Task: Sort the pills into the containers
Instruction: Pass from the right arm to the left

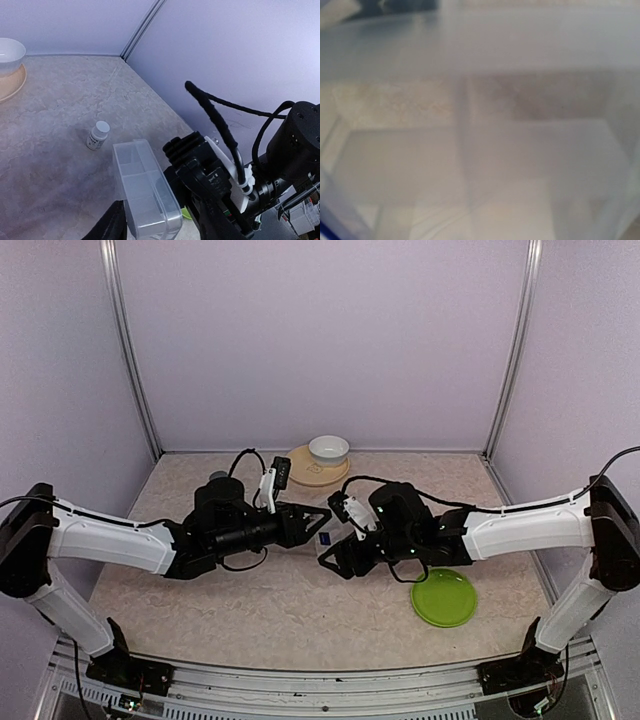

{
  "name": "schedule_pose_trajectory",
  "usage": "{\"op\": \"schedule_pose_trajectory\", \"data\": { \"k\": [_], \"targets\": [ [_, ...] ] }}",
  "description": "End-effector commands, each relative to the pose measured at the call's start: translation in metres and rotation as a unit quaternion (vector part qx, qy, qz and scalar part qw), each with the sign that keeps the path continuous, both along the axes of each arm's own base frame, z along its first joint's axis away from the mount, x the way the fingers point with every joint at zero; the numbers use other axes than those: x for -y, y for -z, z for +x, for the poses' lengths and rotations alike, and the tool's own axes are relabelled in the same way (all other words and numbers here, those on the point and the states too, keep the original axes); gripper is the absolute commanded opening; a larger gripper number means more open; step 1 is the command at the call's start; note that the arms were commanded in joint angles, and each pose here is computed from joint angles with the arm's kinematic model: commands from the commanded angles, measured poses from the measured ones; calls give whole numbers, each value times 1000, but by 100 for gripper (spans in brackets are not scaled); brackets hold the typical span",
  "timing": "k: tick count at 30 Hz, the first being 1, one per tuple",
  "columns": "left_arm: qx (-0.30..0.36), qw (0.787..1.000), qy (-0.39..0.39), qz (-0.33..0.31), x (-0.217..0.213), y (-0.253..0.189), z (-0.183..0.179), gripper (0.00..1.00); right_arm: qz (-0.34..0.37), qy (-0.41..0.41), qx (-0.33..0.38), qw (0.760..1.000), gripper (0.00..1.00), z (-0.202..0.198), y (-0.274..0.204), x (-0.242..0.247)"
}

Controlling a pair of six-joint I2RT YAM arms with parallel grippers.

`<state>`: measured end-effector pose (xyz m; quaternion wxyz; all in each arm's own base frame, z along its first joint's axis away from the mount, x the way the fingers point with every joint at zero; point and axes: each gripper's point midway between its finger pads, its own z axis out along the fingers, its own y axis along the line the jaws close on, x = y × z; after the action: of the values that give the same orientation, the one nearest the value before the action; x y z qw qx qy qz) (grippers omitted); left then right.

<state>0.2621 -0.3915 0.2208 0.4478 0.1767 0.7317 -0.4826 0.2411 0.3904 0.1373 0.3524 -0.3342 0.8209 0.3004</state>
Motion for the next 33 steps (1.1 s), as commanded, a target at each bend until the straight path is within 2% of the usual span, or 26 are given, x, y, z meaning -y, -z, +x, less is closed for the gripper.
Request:
{"op": "schedule_pose_trajectory", "data": {
  "k": [1, 4, 7, 14, 16, 21, 24, 28, 33],
  "targets": [
    [0, 1000, -10, 7, 3, -1, 6, 42, -9, -5, 8, 1000, 7, 0, -2, -4],
    [-5, 1000, -16, 11, 3, 1, 8, 37, -9, -5, 10, 1000, 8, 0, -2, -3],
    [-16, 1000, -23, 14, 3, 5, 10, 27, -10, -4, 11, 1000, 10, -1, -2, -2],
    [-73, 996, -60, 6, -4, 17, 17, 8, -8, 7, 16, 1000, 16, 2, 0, 1],
    [-86, 994, -70, 2, -6, 19, 19, 7, -8, 6, 15, 1000, 23, 2, 1, 1],
    [-107, 989, -104, 4, -16, 24, 24, 7, -10, 1, 14, 1000, 55, 0, 0, 1],
    [-108, 986, -126, 4, -24, 24, 27, 7, -5, -10, 12, 1000, 69, -5, -4, 1],
    [-110, 983, -144, 8, -32, 26, 29, 7, 8, -30, 8, 999, 80, -15, -14, 2],
    [-119, 980, -160, 13, -37, 32, 31, 7, 31, -65, 6, 997, 88, -28, -29, 0]
  ]
}}
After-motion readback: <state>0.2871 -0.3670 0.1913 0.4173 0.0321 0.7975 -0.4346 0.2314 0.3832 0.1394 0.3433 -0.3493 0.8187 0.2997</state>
